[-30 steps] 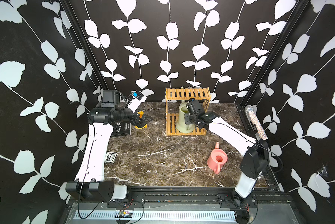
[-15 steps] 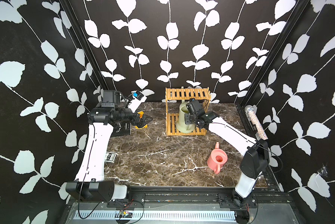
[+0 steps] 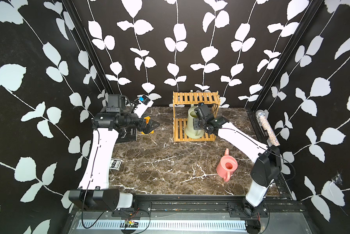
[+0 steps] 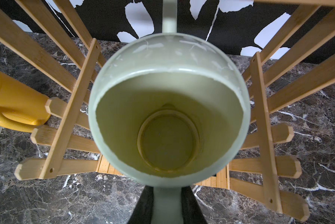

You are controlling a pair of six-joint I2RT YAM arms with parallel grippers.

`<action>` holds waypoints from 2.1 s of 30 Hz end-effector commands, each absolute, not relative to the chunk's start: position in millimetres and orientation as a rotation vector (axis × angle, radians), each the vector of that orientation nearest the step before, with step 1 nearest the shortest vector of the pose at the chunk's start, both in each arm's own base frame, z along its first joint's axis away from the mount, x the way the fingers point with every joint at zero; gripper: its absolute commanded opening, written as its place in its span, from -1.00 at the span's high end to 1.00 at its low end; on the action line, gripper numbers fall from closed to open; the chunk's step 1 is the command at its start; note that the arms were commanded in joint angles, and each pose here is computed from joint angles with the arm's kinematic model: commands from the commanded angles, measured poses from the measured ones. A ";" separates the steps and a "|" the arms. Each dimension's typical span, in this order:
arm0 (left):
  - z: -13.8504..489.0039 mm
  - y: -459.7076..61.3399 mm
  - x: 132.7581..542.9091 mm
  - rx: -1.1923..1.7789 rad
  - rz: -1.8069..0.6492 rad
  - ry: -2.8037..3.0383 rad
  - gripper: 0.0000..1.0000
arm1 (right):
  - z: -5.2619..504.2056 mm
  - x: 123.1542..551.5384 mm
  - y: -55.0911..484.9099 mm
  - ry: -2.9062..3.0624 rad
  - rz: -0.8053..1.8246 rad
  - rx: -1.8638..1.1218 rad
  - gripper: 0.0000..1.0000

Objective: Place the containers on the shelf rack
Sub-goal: 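Place the container on the shelf.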

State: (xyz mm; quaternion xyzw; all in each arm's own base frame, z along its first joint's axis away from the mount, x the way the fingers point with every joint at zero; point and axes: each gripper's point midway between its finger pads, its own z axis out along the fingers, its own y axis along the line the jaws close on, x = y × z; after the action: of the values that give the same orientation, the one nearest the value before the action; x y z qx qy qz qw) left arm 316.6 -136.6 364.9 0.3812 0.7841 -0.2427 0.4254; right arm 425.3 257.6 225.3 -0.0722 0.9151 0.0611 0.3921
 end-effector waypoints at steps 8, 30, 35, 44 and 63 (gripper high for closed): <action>373.4 -139.6 308.9 0.960 -0.615 1.920 -0.97 | 248.6 437.6 262.5 2.246 0.200 -0.148 0.76; 374.0 -140.3 310.0 0.958 -0.622 1.918 -0.97 | 253.2 437.4 261.7 2.247 0.200 -0.135 0.21; 373.5 -139.8 309.9 0.960 -0.616 1.919 -0.97 | 258.4 434.9 260.4 2.241 0.213 -0.122 0.12; 371.5 -139.2 309.8 0.966 -0.609 1.921 -0.97 | 265.2 416.6 249.9 2.239 0.258 -0.083 -0.07; 373.3 -139.6 308.0 0.962 -0.613 1.917 -0.97 | 250.1 403.6 260.6 2.299 0.376 -0.044 -0.01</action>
State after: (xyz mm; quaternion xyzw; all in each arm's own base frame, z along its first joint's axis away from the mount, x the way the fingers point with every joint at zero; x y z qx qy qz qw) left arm 317.0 -137.4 363.6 0.3818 0.7830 -0.2457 0.4253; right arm 404.9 259.3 234.1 -0.0267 0.9156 0.1269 0.3806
